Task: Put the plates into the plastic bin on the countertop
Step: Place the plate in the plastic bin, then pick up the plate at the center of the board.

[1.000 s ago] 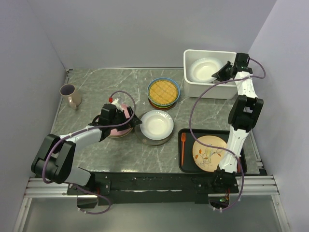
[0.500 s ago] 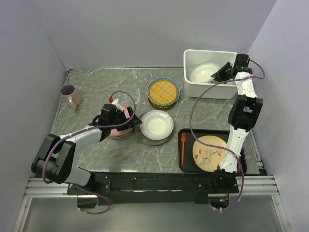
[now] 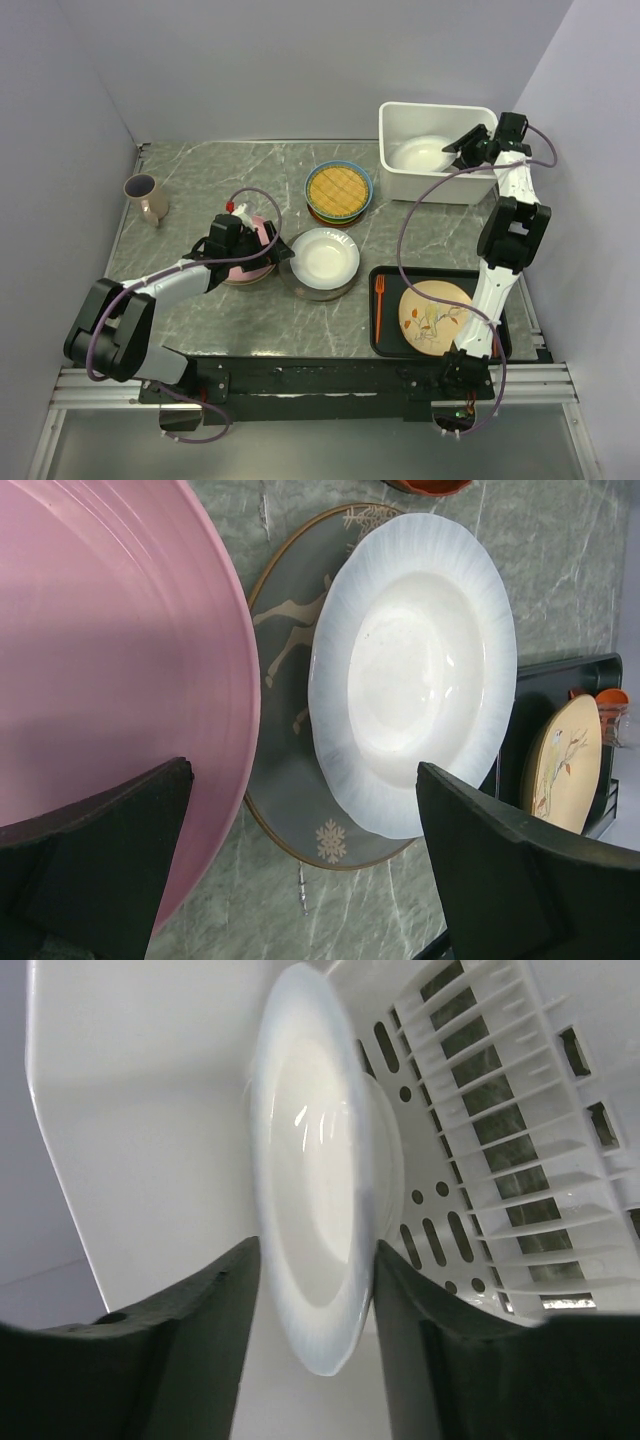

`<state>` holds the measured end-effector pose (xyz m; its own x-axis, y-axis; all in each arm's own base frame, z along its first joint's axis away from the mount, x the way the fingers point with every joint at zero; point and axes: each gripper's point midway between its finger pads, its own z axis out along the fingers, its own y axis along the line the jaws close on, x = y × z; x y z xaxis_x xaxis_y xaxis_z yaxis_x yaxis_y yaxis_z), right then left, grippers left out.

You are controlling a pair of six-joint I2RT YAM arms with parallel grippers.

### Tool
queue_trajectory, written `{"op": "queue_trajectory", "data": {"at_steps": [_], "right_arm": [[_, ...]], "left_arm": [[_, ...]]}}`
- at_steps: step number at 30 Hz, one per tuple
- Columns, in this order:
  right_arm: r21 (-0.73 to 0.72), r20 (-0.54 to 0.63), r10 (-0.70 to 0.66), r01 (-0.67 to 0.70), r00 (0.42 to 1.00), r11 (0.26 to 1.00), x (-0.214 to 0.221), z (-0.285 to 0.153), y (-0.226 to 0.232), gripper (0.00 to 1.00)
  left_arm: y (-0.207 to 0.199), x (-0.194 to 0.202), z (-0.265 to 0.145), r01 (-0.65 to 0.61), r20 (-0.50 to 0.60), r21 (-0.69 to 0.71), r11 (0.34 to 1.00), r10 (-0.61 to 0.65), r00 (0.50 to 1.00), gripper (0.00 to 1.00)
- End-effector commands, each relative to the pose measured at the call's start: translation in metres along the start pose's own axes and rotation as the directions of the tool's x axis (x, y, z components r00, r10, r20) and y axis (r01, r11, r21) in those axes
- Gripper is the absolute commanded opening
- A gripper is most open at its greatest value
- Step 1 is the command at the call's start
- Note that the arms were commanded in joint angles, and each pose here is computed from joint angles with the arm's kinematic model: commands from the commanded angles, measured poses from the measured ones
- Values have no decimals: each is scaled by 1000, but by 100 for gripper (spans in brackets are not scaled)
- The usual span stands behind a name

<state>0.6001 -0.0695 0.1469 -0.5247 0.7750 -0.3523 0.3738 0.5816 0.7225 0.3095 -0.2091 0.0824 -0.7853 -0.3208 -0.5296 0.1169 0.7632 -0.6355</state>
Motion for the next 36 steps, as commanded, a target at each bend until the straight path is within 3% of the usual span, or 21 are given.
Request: {"op": "queue_trajectory", "data": {"at_steps": [1,8,20,22,23,27,36], "right_arm": [[-50,62,-9,12,998,999,-16,-18,18,59],[2,101,-10,10,995,1000,-25,-28,14,70],[227,204,-78,30,976,974,-41,-56,-13,82],[233,211,-88,37,974,972,-41,-60,-13,84],[238,229,-93,37,969,971,-44,-66,-10,89],[234,261,-113,51,959,971,-50,-77,0,98],[114,305,-122,91,945,989,-55,-104,43,99]], "left_arm": [[-23,-19,-7,-39,47,54,998,36,998,99],[-23,-22,-9,-47,53,44,998,45,998,99],[-31,-26,-10,-56,48,65,996,52,997,99],[-33,-26,-11,-60,46,74,995,56,997,99],[-34,-25,-11,-61,45,81,995,57,997,99],[-36,-22,-10,-54,29,102,993,51,998,99],[-37,-20,-10,-68,15,102,993,67,998,99]]}}
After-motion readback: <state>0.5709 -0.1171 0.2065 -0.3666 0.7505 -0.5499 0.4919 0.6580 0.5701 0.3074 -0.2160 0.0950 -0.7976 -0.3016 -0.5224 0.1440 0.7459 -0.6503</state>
